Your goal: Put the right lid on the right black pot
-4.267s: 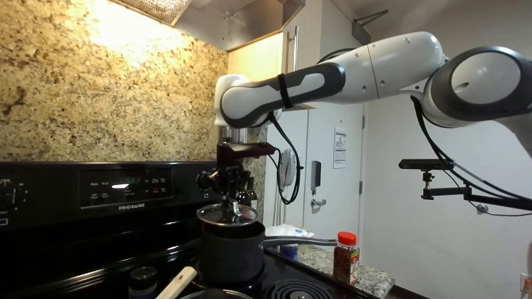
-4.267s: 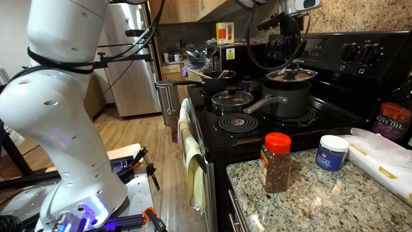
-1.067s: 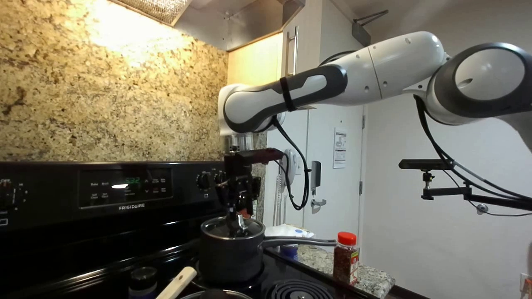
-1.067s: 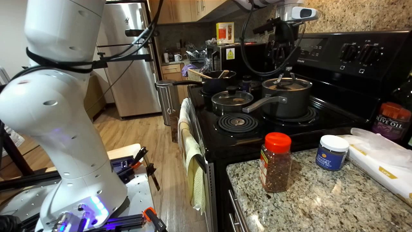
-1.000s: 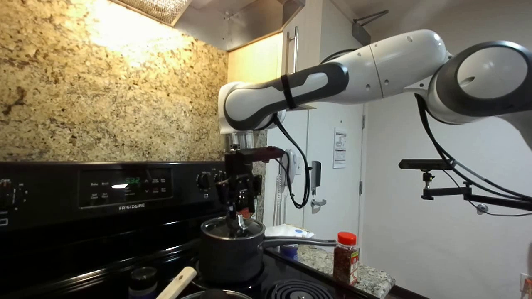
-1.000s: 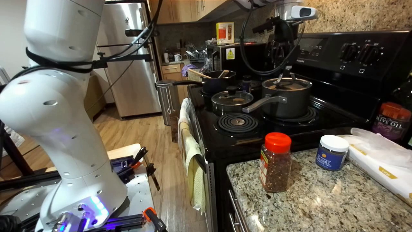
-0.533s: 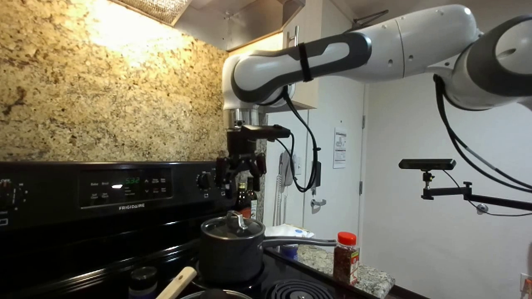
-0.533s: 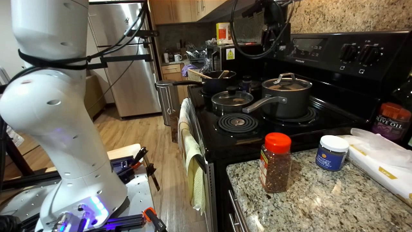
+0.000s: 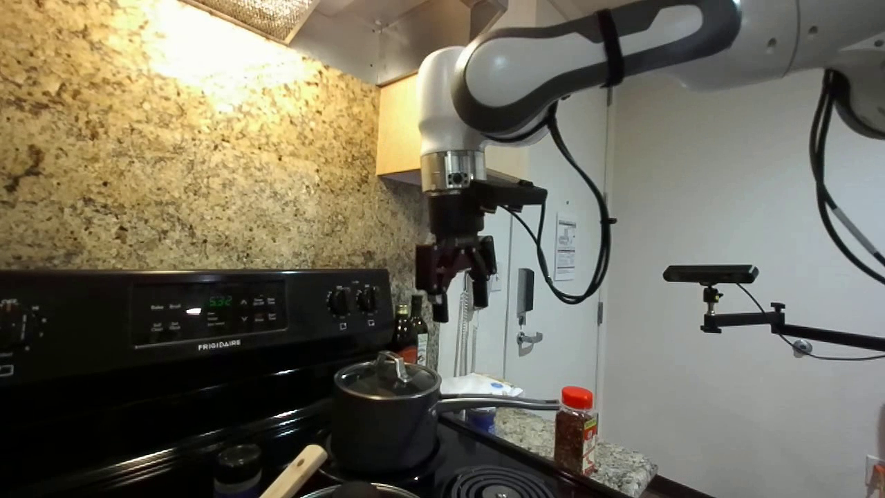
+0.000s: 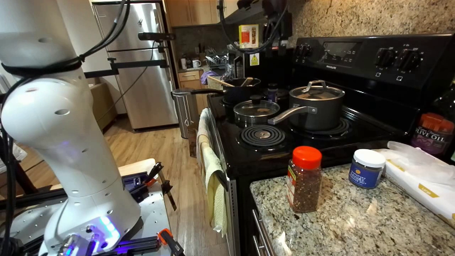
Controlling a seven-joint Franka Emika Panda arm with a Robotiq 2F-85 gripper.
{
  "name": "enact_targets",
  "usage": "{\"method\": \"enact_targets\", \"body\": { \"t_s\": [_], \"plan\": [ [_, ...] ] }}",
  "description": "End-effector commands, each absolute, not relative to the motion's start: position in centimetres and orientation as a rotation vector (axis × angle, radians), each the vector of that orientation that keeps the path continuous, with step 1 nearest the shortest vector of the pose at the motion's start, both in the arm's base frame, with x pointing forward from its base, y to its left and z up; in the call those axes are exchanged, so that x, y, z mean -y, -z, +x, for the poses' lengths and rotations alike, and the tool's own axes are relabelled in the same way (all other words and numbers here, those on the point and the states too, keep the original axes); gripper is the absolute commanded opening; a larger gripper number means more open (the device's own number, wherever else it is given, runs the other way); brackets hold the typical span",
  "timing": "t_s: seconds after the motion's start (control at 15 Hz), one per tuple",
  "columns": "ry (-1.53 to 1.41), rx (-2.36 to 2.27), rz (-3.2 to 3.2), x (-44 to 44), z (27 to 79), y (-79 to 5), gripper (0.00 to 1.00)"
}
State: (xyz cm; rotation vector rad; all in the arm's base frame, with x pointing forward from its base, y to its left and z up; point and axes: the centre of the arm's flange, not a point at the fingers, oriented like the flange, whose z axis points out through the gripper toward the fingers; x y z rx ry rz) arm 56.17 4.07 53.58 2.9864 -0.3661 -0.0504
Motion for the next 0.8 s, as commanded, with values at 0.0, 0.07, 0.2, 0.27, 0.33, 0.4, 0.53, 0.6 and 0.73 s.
{"method": "enact_targets", "body": {
  "t_s": [0.0, 0.07, 0.2, 0.27, 0.33, 0.4, 0.53, 0.6, 0.73],
  "plan": [
    [0.047, 0.351, 2.964, -4.0, 48.2, -53.0, 1.00],
    [0.053, 0.349, 2.968, -4.0, 47.1, -53.0, 1.00],
    [0.040, 0.334, 2.974, -4.1, 45.2, -53.1, 1.00],
    [0.028, 0.317, 2.979, -4.3, 44.4, -53.4, 1.00],
    [0.018, 0.295, 2.988, -4.5, 43.9, -53.4, 1.00],
    [0.004, 0.286, 3.001, -4.6, 43.4, -53.6, 1.00],
    [-0.046, 0.273, 3.044, -4.9, 42.6, -53.6, 1.00],
    [-0.066, 0.284, 3.064, -5.0, 42.3, -53.5, 1.00],
    [-0.104, 0.316, 3.102, -5.0, 41.9, -53.2, 1.00]
  ]
}}
